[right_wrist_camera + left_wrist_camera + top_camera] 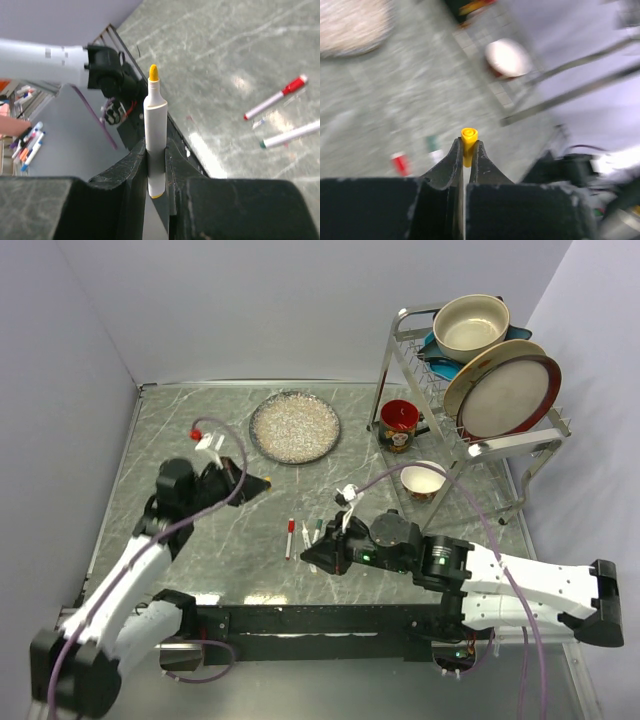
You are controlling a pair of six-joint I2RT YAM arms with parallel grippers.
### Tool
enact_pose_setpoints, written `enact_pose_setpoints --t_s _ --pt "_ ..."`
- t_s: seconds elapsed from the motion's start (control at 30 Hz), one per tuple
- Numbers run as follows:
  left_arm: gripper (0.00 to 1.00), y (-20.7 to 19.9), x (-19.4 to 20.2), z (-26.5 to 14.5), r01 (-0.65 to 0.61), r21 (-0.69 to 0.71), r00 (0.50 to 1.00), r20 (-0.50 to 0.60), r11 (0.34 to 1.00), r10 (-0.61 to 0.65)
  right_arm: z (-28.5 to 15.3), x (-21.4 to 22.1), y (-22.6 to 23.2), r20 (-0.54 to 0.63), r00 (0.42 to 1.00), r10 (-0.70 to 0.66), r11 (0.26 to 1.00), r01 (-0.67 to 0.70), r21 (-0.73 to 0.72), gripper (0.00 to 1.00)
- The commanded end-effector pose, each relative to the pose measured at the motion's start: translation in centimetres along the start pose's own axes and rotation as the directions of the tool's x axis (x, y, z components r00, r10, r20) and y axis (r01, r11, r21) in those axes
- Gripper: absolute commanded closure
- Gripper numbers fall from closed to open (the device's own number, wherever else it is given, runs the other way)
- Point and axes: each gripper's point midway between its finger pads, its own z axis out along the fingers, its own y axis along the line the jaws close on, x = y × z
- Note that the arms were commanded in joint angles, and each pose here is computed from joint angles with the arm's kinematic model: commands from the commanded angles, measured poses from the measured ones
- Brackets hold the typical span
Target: Insert the pens into the pen caps
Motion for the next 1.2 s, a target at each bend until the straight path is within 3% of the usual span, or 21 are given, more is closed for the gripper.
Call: enact_pose_setpoints --t_s 0.0,0.03,0.3,0.77,1.17 --pt "0.99 -8.9 -3.5 -3.8 -0.019 0.320 0.968 0.242 0.947 -0.062 1.8 -3.2 1.3 0.103 0.994 -0.024 1.000 0.025 -0.015 1.00" --pt "0.99 -10.0 -3.8 -5.3 -0.050 0.357 0.951 0.302 0.933 -0.065 2.2 -3.2 1.1 0.097 0.995 -0.029 1.000 0.030 -0.004 1.00" --pt "0.99 -12.6 -2.4 -9.4 -0.048 0.490 0.924 0.352 0.870 -0.148 4.9 -3.7 3.9 0.085 0.996 -0.014 0.992 0.025 -0.126 1.00" --pt "0.99 -12.3 -1.4 -10.0 -0.082 0.442 0.936 0.343 0.893 -0.084 5.6 -5.2 5.6 0.088 0.996 -0.011 0.984 0.027 -0.175 1.00" --pt "0.99 -12.5 -1.3 -10.8 -0.072 0.447 0.928 0.357 0.892 -0.104 6.6 -5.1 6.0 0.063 0.998 -0.016 0.982 0.028 -0.188 1.00"
